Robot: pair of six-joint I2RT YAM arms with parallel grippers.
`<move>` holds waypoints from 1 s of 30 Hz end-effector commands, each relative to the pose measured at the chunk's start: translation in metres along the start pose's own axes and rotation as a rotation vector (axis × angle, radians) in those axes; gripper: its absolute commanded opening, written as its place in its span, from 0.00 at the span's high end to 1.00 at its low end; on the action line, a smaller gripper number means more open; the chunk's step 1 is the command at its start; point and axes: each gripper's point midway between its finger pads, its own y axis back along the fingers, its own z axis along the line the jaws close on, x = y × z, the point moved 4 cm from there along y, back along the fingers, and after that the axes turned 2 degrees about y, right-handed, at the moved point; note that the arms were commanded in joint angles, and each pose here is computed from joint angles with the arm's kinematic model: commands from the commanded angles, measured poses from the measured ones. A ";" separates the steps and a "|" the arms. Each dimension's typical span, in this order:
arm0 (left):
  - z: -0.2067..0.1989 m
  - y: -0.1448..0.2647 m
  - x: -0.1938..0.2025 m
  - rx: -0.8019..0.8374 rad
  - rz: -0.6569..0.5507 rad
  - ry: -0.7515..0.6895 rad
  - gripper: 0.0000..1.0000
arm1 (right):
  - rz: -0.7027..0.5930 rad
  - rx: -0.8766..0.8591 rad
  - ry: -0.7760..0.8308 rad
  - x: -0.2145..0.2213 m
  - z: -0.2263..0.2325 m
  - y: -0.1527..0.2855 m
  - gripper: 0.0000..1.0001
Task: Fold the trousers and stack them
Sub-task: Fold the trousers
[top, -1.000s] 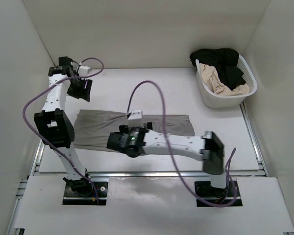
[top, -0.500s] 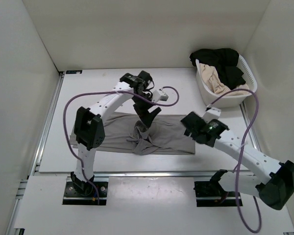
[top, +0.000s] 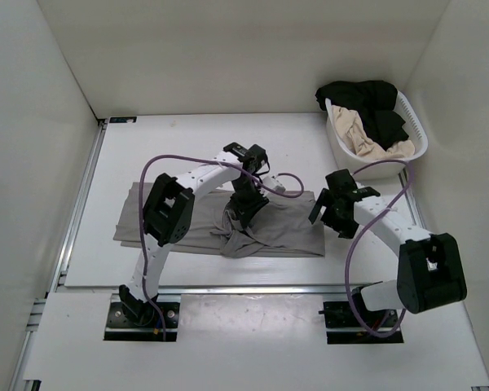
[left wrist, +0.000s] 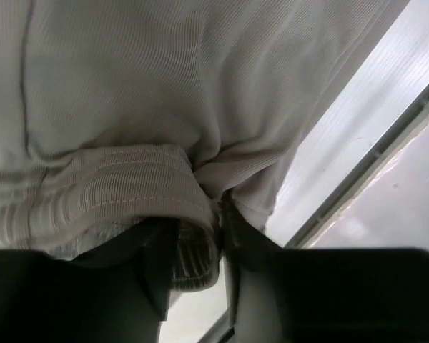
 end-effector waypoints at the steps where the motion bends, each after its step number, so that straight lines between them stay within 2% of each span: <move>1: -0.010 0.005 -0.014 0.044 -0.052 -0.019 0.61 | 0.031 -0.078 -0.018 -0.004 0.002 -0.013 0.03; 2: -0.014 0.007 -0.016 0.072 -0.065 -0.034 0.76 | 0.045 -0.080 -0.037 0.001 -0.001 -0.017 0.03; 3: -0.016 0.007 -0.013 0.086 -0.054 -0.037 0.86 | 0.060 -0.082 -0.037 0.005 -0.001 -0.020 0.03; 5: -0.019 0.014 -0.014 0.092 -0.066 -0.050 0.86 | 0.060 -0.082 -0.037 0.006 -0.002 -0.022 0.03; 8: -0.018 0.045 -0.018 0.022 -0.134 -0.070 0.86 | 0.089 -0.061 -0.034 0.019 -0.011 -0.027 0.03; 11: -0.026 0.066 0.000 0.058 -0.179 -0.048 0.86 | 0.101 -0.052 -0.032 0.026 -0.015 -0.028 0.03; 15: -0.051 0.045 0.037 0.244 -0.128 -0.005 0.86 | 0.102 -0.040 -0.013 0.029 -0.019 -0.030 0.03; 16: -0.054 0.032 0.051 0.284 -0.082 0.018 0.84 | 0.097 -0.033 -0.013 0.028 -0.020 -0.030 0.03; 20: -0.059 0.011 0.077 0.337 -0.004 0.041 0.71 | 0.100 -0.017 -0.002 0.028 -0.022 -0.029 0.03; 21: -0.056 0.009 0.082 0.334 0.007 0.046 0.63 | 0.100 -0.017 -0.002 0.028 -0.022 -0.029 0.03; 22: -0.053 0.008 0.086 0.338 0.011 0.055 0.44 | 0.092 -0.023 -0.003 0.024 -0.020 -0.027 0.03; 23: -0.051 0.007 0.089 0.341 0.014 0.067 0.35 | 0.094 -0.011 -0.002 0.025 -0.022 -0.027 0.03; 25: -0.044 0.010 0.094 0.325 0.008 0.075 0.29 | 0.095 -0.013 0.007 0.026 -0.021 -0.027 0.03; 26: -0.036 0.017 0.092 0.302 -0.019 0.071 0.09 | 0.095 -0.013 -0.002 0.026 -0.020 -0.027 0.03; 27: -0.033 0.024 0.089 0.289 -0.046 0.068 0.00 | 0.095 -0.013 -0.002 0.026 -0.020 -0.027 0.03; 30: -0.020 0.054 0.075 0.247 -0.163 0.063 0.00 | 0.090 -0.009 0.008 0.028 -0.020 -0.025 0.03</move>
